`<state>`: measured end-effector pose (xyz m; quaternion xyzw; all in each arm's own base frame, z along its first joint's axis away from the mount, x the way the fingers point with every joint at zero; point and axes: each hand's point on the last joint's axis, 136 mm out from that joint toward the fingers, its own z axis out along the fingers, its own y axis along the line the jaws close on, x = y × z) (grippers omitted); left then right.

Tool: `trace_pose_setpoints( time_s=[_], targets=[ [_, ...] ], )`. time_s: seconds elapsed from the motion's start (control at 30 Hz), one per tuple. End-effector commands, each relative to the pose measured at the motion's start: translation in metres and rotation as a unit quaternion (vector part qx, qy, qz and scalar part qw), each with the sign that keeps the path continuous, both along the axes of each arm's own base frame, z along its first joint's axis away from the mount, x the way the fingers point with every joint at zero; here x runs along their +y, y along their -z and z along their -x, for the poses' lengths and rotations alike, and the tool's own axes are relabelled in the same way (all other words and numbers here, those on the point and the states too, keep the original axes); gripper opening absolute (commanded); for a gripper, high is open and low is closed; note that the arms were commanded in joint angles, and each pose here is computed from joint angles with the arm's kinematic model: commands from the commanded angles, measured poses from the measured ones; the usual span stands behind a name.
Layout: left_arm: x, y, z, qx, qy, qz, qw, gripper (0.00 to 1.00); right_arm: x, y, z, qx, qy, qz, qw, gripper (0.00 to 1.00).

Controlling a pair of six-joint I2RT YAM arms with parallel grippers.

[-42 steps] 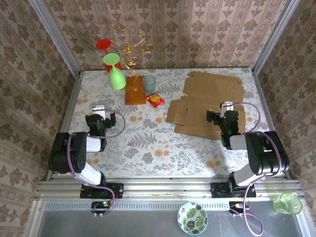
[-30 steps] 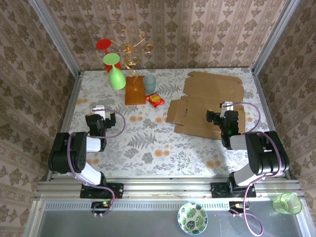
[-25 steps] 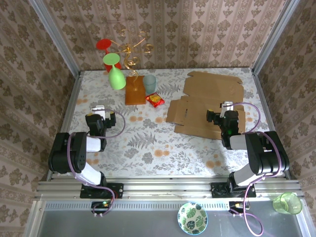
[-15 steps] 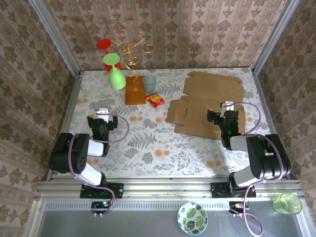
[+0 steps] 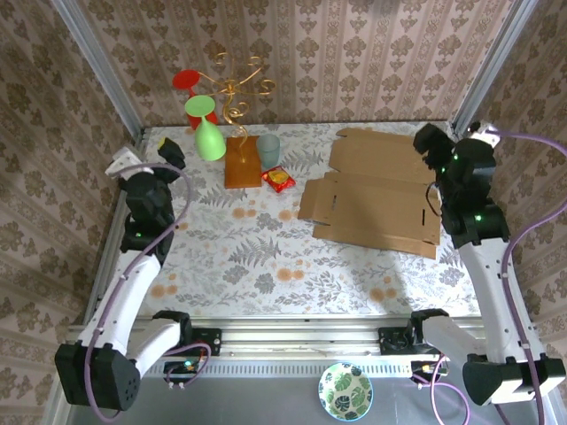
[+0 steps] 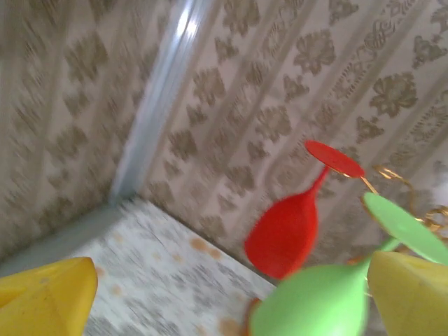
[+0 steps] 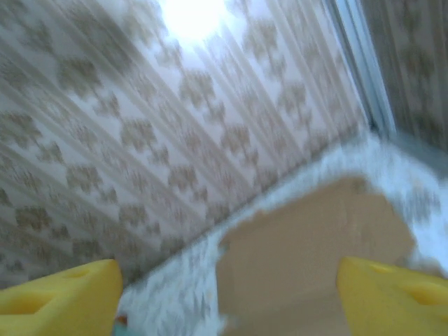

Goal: Fold the paper box

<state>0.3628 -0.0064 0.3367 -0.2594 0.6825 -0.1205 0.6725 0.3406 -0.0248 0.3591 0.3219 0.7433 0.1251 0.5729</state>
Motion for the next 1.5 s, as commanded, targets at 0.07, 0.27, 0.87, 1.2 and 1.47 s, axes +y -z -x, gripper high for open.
trace_pose_setpoints(
  time_s=[0.07, 0.27, 0.87, 1.2, 1.47],
  targets=[
    [-0.112, 0.143, 0.056, 0.337, 0.165, 0.136, 0.917, 1.00, 0.042, 0.175, 0.074, 0.277, 0.007, -0.214, 0.937, 0.69],
    [-0.175, 0.190, 0.130, 0.440, 0.253, 0.079, 0.858, 1.00, 0.063, 0.250, 0.087, 0.243, -0.004, -0.333, 0.911, 0.72],
    [-0.215, 0.215, 0.148, 0.387, 0.321, 0.180, 0.846, 0.98, 0.047, 0.307, 0.066, 0.147, 0.034, -0.431, 0.890, 0.61],
    [-0.216, 0.209, 0.148, 0.373, 0.328, 0.195, 0.846, 0.95, 0.042, 0.319, 0.049, 0.165, 0.062, -0.441, 0.880, 0.50],
    [-0.213, 0.198, 0.145, 0.354, 0.323, 0.204, 0.854, 0.86, 0.039, 0.278, 0.026, 0.116, 0.053, -0.438, 0.890, 0.00]
  ],
)
